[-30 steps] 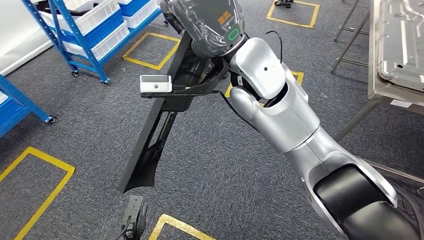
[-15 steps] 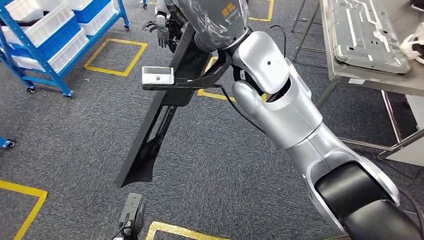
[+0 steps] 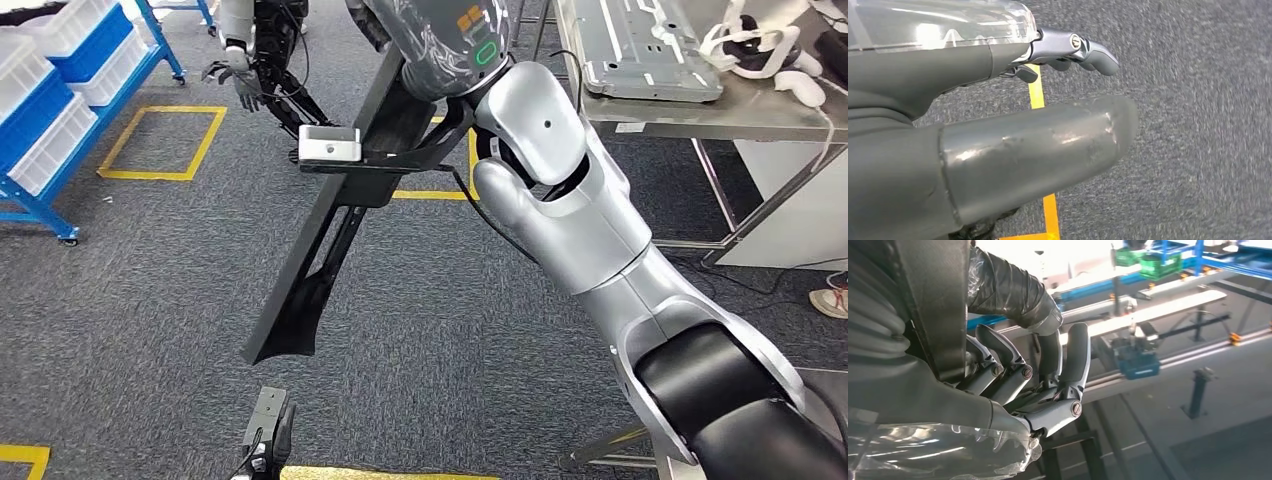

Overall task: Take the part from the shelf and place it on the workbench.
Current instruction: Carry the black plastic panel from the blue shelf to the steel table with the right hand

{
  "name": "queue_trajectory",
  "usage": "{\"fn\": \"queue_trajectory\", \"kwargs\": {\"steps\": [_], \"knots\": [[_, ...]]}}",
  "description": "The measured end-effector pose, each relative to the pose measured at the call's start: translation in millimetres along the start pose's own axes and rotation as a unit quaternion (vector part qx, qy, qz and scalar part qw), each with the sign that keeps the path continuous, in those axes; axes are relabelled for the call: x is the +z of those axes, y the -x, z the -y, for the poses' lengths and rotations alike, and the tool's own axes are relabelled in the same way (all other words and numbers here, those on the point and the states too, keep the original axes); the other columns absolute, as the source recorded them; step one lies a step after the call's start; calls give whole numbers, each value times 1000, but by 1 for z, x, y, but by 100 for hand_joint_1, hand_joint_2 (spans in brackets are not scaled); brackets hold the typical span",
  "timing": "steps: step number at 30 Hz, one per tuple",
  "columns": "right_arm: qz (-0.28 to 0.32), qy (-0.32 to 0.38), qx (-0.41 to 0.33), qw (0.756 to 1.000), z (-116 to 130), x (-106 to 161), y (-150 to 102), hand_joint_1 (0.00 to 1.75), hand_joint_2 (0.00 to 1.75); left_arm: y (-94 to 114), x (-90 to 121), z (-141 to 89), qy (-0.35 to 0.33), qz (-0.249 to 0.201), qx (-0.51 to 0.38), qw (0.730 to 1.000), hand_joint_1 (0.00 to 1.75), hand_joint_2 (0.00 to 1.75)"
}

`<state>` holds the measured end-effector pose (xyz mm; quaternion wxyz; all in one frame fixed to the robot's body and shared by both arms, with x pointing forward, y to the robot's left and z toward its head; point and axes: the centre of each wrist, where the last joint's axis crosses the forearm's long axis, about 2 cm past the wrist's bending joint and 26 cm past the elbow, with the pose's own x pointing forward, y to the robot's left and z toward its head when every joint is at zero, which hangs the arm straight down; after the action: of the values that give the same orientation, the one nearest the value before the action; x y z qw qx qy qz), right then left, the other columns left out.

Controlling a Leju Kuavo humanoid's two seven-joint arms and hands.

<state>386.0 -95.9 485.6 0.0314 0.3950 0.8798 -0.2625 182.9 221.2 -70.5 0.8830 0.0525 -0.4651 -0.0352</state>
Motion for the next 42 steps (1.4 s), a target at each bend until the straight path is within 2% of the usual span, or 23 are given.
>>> {"fn": "queue_trajectory", "kwargs": {"steps": [12,27,34,42], "knots": [[-4,-4,23,1000,7,-6,17,175,175,-2,0,5,2,4,10,1000,0,0],[-11,-16,37,999,4,3,28,175,175,-1,2,9,7,4,13,1000,0,0],[-17,-19,29,999,0,12,26,175,175,5,5,7,4,-2,8,1000,0,0],[-26,-22,24,999,-2,37,26,175,175,18,14,5,6,-15,-8,1000,0,0]]}}
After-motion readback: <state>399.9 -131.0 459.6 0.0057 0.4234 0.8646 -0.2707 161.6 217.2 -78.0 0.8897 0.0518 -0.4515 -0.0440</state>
